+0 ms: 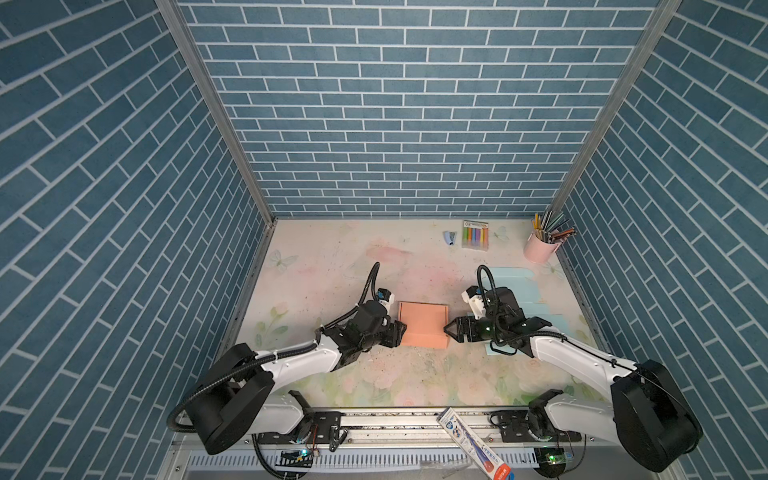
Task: Fold the paper box
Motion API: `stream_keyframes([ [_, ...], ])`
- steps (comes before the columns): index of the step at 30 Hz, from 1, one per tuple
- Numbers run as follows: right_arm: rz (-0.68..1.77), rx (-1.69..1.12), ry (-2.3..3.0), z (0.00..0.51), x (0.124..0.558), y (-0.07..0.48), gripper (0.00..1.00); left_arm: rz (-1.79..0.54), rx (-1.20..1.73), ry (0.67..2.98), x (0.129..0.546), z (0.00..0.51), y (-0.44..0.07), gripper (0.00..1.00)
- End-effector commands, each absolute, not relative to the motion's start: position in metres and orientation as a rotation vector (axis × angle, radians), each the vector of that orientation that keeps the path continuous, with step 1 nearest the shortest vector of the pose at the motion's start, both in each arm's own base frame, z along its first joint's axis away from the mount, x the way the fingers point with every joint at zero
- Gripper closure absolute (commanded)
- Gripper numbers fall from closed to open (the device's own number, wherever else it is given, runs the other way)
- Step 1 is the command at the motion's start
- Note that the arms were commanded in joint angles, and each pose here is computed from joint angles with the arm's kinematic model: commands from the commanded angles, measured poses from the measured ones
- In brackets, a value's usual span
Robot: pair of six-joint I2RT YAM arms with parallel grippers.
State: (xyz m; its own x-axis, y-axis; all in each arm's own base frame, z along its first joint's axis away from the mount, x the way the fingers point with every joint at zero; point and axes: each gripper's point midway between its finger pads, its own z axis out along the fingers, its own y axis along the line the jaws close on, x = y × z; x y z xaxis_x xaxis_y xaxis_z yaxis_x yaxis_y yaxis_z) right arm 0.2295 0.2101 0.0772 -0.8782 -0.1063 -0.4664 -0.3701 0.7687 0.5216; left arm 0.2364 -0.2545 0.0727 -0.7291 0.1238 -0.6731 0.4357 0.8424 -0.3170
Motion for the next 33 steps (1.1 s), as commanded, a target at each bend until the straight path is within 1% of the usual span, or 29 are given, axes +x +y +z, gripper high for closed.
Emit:
stream_keyframes([
  [1, 0.758, -0.401, 2.476, 0.099, 0.258, 0.21, 0.11, -0.34, 0.532, 2.322, 0.224, 0.073, -0.249, 0.29],
  [4, 0.737, -0.44, 2.448, 0.103, 0.284, 0.218, 0.11, -0.27, 0.723, 2.206, 0.198, 0.082, -0.275, 0.22],
  [8, 0.748, -0.514, 2.465, 0.097, 0.312, 0.237, 0.12, -0.22, 0.923, 2.049, 0.17, 0.079, -0.308, 0.12],
  [13, 0.771, -0.566, 2.483, 0.082, 0.328, 0.25, 0.13, -0.007, 0.951, 1.926, 0.174, 0.07, -0.315, 0.12],
  [17, 0.838, -0.574, 2.506, 0.066, 0.324, 0.257, 0.14, 0.053, 0.979, 1.836, 0.181, 0.069, -0.32, 0.12],
  [21, 0.856, -0.58, 2.526, 0.057, 0.32, 0.259, 0.17, 0.18, 1.015, 1.765, 0.193, 0.066, -0.323, 0.12],
  [27, 0.848, -0.597, 2.548, 0.048, 0.316, 0.261, 0.19, 0.319, 1.145, 1.723, 0.202, 0.047, -0.33, 0.12],
  [33, 0.819, -0.632, 2.579, 0.036, 0.309, 0.265, 0.2, 0.391, 1.104, 1.716, 0.219, 0.051, -0.324, 0.12],
])
